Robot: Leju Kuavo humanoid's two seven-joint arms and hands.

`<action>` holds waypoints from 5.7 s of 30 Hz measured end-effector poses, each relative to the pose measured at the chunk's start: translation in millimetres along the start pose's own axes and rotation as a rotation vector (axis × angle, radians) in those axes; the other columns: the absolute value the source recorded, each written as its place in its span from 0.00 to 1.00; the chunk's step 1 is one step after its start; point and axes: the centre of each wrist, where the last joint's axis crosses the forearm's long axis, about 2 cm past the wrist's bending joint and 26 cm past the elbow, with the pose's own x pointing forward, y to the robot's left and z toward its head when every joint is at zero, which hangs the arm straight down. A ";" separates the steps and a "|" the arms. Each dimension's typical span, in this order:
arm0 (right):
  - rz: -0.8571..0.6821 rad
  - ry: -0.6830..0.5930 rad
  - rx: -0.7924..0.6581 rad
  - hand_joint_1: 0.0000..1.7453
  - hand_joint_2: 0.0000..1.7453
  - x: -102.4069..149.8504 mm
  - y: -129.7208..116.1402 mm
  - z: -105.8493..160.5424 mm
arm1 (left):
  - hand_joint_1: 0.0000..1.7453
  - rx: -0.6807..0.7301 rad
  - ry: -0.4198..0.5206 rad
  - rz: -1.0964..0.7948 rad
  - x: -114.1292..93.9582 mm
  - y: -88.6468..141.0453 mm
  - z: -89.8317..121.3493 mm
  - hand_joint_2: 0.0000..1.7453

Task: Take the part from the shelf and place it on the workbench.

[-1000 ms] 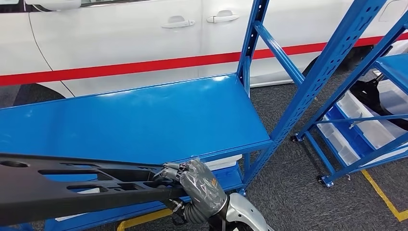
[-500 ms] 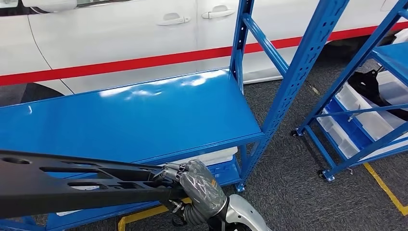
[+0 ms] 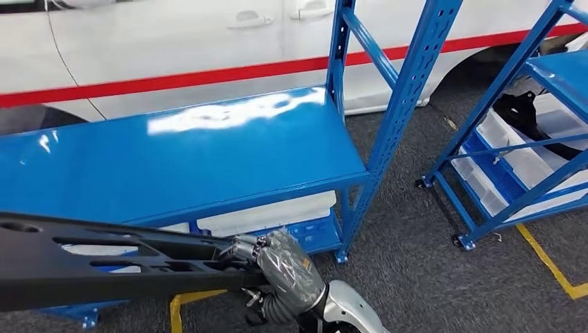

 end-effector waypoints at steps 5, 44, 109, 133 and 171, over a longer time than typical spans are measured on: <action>0.000 0.004 0.000 1.00 1.00 0.2 0.5 0.2 | 0.00 0.001 0.002 -0.002 0.1 -0.3 0.2 1.00; -0.010 0.018 0.003 1.00 1.00 3.1 0.3 -4.9 | 0.00 0.010 0.013 -0.005 2.8 2.0 -2.6 1.00; -0.015 0.054 0.000 1.00 1.00 2.4 7.8 -22.0 | 0.00 0.021 0.029 -0.011 5.0 8.2 -7.2 1.00; -0.022 0.056 0.004 1.00 1.00 3.3 10.1 -22.1 | 0.00 0.033 0.038 0.001 2.6 10.6 -7.1 1.00; -0.008 0.059 -0.004 1.00 1.00 4.5 10.8 -22.2 | 0.00 0.042 0.039 0.003 3.0 11.6 -7.8 1.00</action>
